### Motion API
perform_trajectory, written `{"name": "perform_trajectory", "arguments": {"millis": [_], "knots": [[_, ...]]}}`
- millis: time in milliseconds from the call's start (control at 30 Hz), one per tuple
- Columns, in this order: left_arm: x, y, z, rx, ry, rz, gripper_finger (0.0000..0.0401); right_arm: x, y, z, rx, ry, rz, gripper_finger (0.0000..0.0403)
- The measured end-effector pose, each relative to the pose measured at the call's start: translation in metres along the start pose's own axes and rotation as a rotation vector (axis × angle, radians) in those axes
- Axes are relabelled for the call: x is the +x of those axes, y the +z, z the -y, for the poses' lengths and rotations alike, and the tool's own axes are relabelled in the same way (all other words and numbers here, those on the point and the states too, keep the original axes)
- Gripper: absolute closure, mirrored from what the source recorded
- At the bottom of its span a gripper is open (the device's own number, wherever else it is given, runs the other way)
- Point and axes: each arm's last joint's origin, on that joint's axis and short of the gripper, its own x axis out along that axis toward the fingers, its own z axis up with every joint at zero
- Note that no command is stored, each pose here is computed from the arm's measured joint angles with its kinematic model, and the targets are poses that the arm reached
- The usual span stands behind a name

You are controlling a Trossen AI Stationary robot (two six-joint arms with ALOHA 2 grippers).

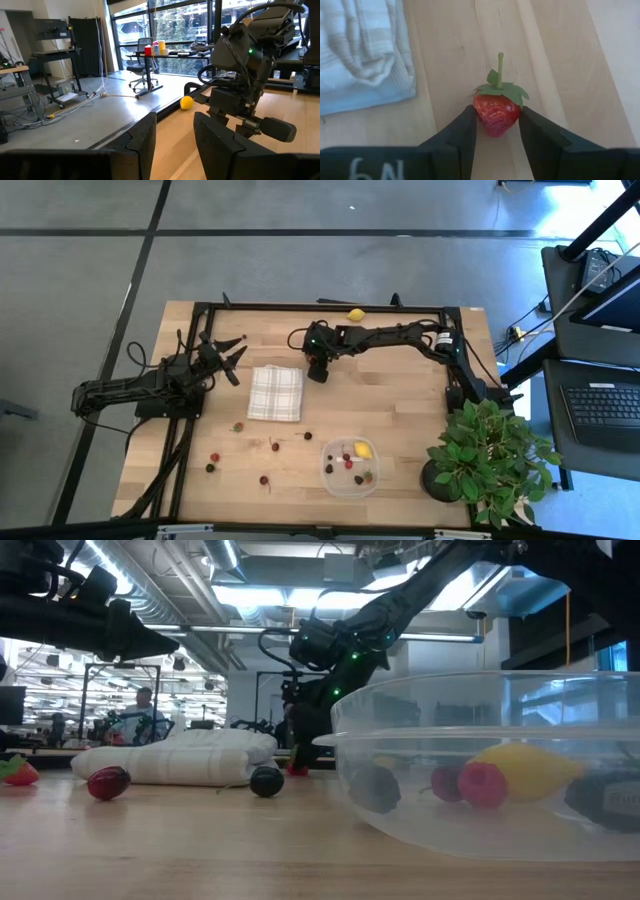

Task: Pick and placing Produce into tupperware
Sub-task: Put the top strawberry into the transparent container

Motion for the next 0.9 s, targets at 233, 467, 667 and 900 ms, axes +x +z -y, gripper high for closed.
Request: {"name": "perform_trajectory", "arguments": {"millis": [233,467,667,900], "knots": [[0.0,0.0,0.0,0.0,-0.002,0.0,0.0275,-0.001,-0.011,-0.003,0.022,0.012,-0.112,0.0263],[0.0,0.0,0.0,-0.001,-0.004,0.0,0.0275,-0.009,-0.011,-0.016,-0.006,0.057,-0.217,0.0279],[0.0,0.0,0.0,-0.001,-0.005,0.0,0.0275,-0.022,-0.004,-0.029,-0.031,0.105,-0.301,0.0304],[0.0,0.0,0.0,-0.002,-0.005,0.0,0.0275,-0.042,0.005,-0.031,-0.045,0.102,-0.397,0.0315]]}}
